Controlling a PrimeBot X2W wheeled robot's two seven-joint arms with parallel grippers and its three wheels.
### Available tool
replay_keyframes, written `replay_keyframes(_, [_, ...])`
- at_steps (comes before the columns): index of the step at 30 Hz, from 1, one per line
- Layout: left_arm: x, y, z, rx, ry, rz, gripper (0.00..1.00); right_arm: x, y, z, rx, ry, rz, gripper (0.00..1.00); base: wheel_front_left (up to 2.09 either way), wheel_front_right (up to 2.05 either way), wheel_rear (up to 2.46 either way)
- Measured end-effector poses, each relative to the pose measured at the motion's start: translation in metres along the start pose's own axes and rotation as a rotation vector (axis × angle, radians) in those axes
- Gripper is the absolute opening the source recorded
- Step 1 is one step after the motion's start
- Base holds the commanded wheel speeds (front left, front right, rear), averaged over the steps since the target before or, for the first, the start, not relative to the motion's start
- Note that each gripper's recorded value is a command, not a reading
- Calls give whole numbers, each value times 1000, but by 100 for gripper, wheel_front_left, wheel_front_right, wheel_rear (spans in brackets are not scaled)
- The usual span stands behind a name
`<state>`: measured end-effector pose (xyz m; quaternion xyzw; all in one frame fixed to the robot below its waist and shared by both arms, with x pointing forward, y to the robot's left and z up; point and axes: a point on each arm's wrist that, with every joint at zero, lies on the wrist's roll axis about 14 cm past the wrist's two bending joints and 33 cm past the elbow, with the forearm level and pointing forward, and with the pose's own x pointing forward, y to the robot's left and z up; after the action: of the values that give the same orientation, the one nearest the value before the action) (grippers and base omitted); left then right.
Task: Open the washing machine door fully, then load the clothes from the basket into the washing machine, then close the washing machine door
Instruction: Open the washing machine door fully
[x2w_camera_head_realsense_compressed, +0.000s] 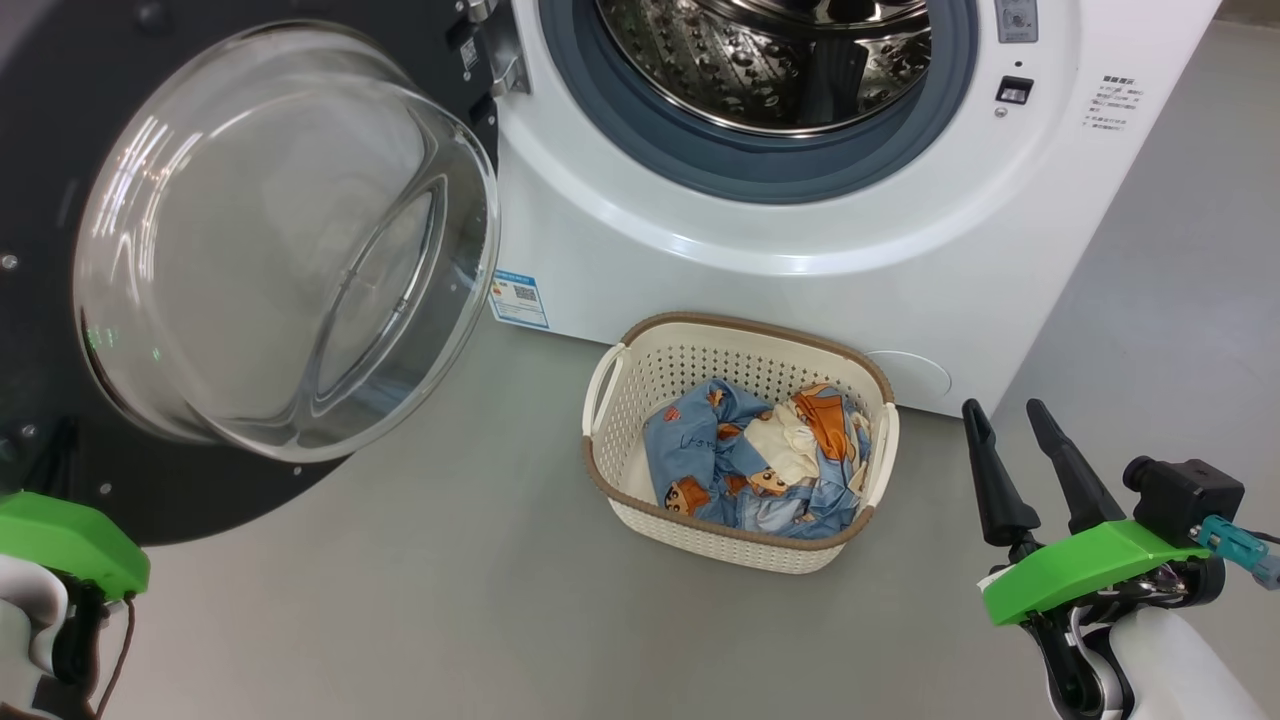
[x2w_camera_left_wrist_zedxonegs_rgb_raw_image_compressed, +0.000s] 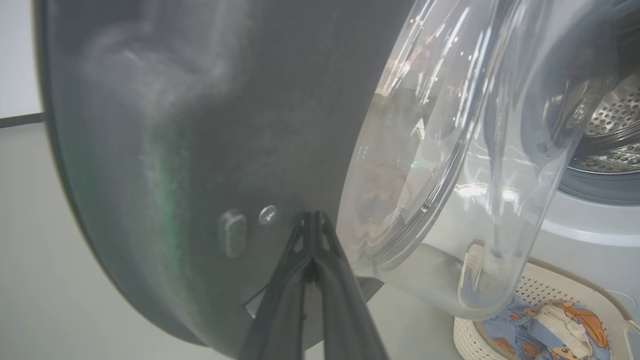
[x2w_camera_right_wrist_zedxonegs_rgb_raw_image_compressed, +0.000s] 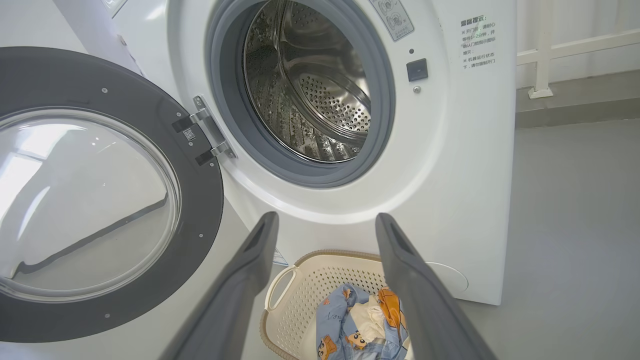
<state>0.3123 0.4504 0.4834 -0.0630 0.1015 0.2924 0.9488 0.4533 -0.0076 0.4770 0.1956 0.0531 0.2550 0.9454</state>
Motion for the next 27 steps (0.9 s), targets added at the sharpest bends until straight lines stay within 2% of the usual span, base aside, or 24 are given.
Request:
replay_keyframes(12, [1, -16, 9, -10, -51, -54, 0, -3, -1, 4, -1, -10, -6, 100, 0, 0, 0])
replay_keyframes(13, [0, -19, 8, -15, -55, -66, 5, -4, -1, 5, -1, -11, -6, 100, 0, 0, 0])
replay_keyframes(15, [-2, -24, 5, -18, -56, -83, 44, -5, -1, 6, -4, -14, -7, 100, 0, 0, 0])
replay_keyframes(16, [-3, -27, 2, -20, -57, -91, 77, -5, -2, 7, -6, -15, -7, 100, 0, 0, 0])
replay_keyframes(17, [-5, -31, 0, -22, -57, -102, 100, -6, -2, 7, -10, -15, -8, 100, 0, 0, 0])
replay_keyframes(27, [-14, -87, 10, -62, -147, -237, 100, -17, -11, 21, -45, -44, -26, 100, 0, 0, 0])
